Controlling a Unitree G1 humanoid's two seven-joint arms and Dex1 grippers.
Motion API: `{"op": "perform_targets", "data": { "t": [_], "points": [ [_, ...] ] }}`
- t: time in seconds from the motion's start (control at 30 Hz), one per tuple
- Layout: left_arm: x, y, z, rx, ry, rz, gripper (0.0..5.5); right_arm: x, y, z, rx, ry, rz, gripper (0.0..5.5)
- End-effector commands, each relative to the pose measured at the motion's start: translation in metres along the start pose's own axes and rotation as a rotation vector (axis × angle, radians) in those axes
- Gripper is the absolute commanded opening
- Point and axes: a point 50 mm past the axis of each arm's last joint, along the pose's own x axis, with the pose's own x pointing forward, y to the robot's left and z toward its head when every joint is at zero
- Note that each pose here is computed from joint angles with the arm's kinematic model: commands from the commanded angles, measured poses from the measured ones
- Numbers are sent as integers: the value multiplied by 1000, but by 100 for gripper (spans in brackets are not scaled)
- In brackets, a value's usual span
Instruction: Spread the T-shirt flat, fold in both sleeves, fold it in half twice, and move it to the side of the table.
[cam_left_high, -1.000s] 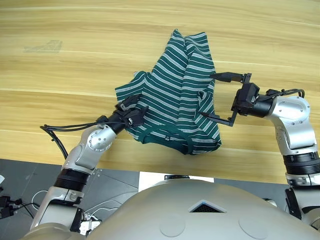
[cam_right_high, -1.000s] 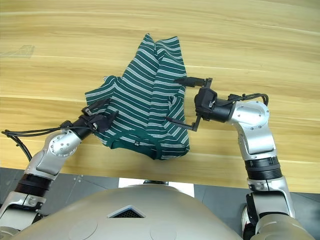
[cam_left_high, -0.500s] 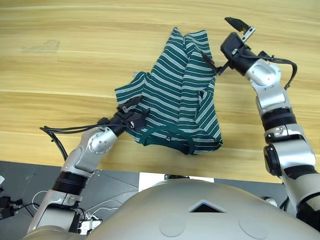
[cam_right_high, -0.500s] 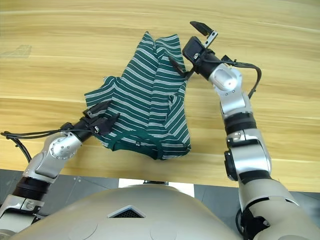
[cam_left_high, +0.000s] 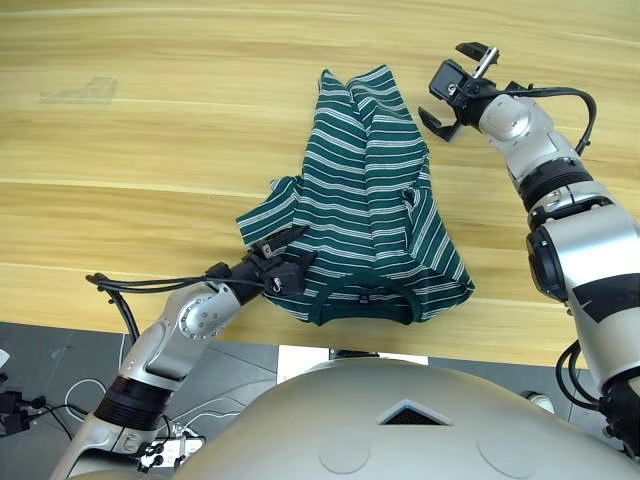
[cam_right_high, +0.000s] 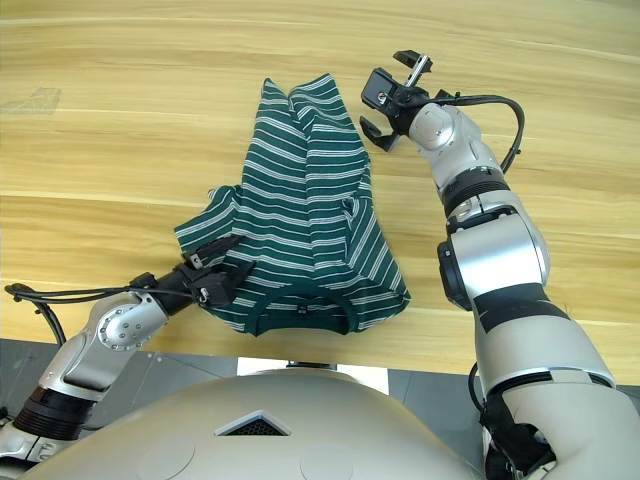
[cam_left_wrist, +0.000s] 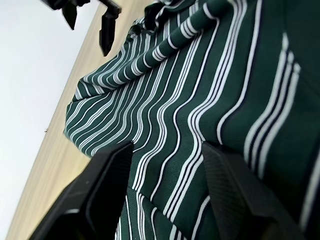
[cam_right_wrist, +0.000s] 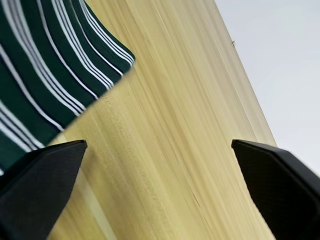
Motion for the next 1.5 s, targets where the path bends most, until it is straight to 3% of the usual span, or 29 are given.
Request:
{"op": "perform_targets", "data": {
  "t": [0.03, 0.27, 0.37, 0.5, 0.67, 1.0, 1.3, 1.5],
  "points": [
    [-3, -4, -6, 8, 24, -131, 256, 0, -2, -1, -17, 18, -1, 538],
    [30, 126, 3, -94, -148, 289, 256, 4, -16, 24, 15, -77, -64, 538],
    [44, 154, 11, -139, -212, 365, 256, 6, -21, 35, 23, -116, -84, 538],
    [67, 169, 22, -121, -248, 364, 256, 9, -15, 39, 23, -121, -70, 538],
    [97, 156, 12, -44, -164, 214, 256, 17, 9, 47, -55, -110, 11, 538],
    [120, 114, -14, -10, -70, 26, 256, 20, 46, 39, -156, -60, 133, 538],
    [116, 114, -62, -68, 114, 76, 256, 6, 51, -6, -78, 42, 132, 538],
    [106, 92, -89, -127, 213, 69, 256, 3, 44, -9, -10, 29, 100, 538]
  ]
}}
